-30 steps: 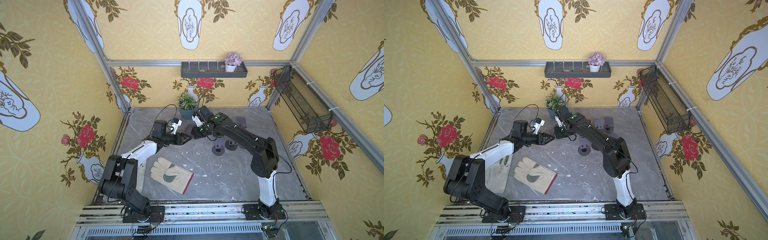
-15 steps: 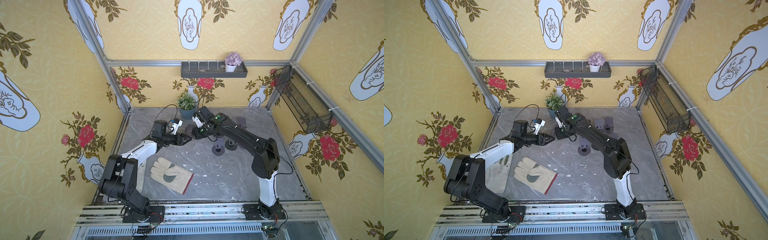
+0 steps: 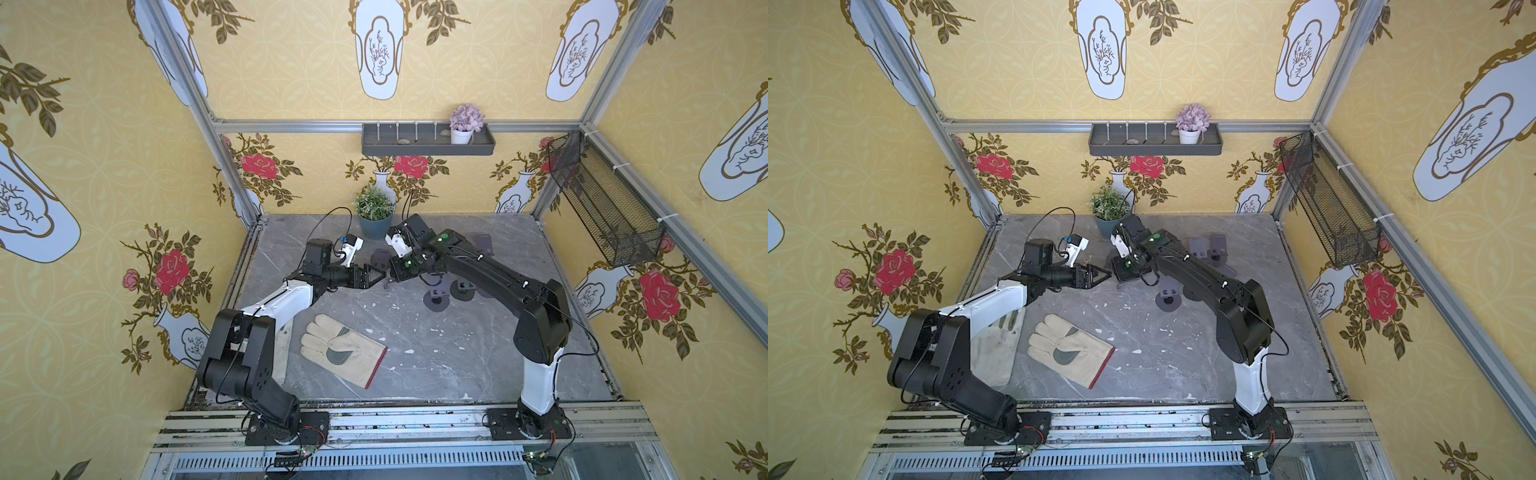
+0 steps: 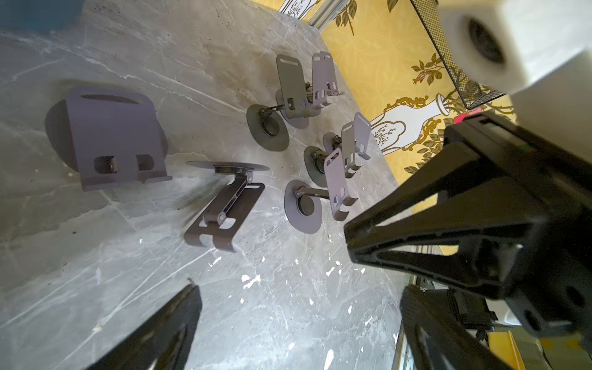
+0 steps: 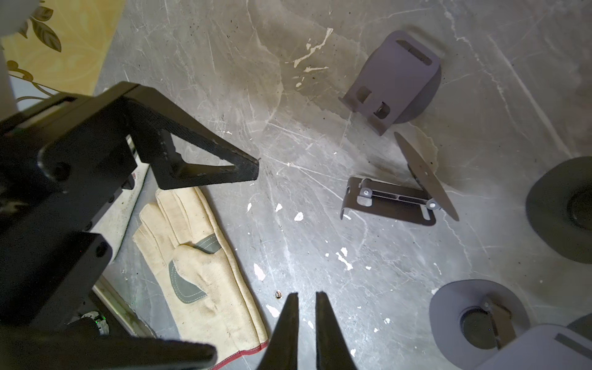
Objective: Open the phone stand
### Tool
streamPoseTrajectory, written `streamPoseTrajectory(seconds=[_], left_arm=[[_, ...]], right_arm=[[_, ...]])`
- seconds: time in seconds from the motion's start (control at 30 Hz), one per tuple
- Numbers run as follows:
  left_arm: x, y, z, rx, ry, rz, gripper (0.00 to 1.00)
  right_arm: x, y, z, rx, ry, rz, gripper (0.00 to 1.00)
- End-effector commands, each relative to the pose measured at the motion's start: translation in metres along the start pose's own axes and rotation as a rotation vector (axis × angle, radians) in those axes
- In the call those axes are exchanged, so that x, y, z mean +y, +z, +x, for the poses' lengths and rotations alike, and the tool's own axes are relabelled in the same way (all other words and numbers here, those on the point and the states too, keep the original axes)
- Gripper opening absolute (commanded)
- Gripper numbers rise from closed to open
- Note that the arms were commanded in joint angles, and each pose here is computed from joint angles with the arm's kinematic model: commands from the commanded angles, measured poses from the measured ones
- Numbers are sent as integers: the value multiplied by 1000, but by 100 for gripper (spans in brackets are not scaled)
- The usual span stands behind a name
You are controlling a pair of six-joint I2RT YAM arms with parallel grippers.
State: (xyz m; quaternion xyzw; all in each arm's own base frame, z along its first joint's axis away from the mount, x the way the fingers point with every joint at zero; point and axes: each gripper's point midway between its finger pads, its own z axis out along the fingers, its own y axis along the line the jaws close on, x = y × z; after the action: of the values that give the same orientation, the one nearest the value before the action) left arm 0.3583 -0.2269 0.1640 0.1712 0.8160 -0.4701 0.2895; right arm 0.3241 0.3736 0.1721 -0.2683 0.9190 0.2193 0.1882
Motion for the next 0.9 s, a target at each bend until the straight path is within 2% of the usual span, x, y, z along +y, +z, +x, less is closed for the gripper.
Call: streamPoseTrajectory(seconds=[0.0,0.07,0.13,0.23,0.33,0.57,0.73,0.87], left_arm=[[3,2,-5,-16,7,-8,99],[9,2,-3,-12,1,-40,99],[12,2,0,-5,-3,-51,99],[15,1,7,3,-14,-64,99],[17,-2,10,3,-12,-90,99],[22,-6,16,15,-15,-116,99],[25,-6,18,12,-25,-117,99],[27,-3,18,8,-36,-108,99]], right_arm=[[-12,-4,-6,-28,39,46,18],[-24,-1,-5,-18,59,96,33],[-39,5,-3,6,65,157,57],[-56,19,0,56,27,230,69],[-65,33,1,92,-8,272,75],[-85,55,17,218,-66,412,74],[-92,64,39,303,-99,485,62],[-91,71,49,332,-113,485,56]])
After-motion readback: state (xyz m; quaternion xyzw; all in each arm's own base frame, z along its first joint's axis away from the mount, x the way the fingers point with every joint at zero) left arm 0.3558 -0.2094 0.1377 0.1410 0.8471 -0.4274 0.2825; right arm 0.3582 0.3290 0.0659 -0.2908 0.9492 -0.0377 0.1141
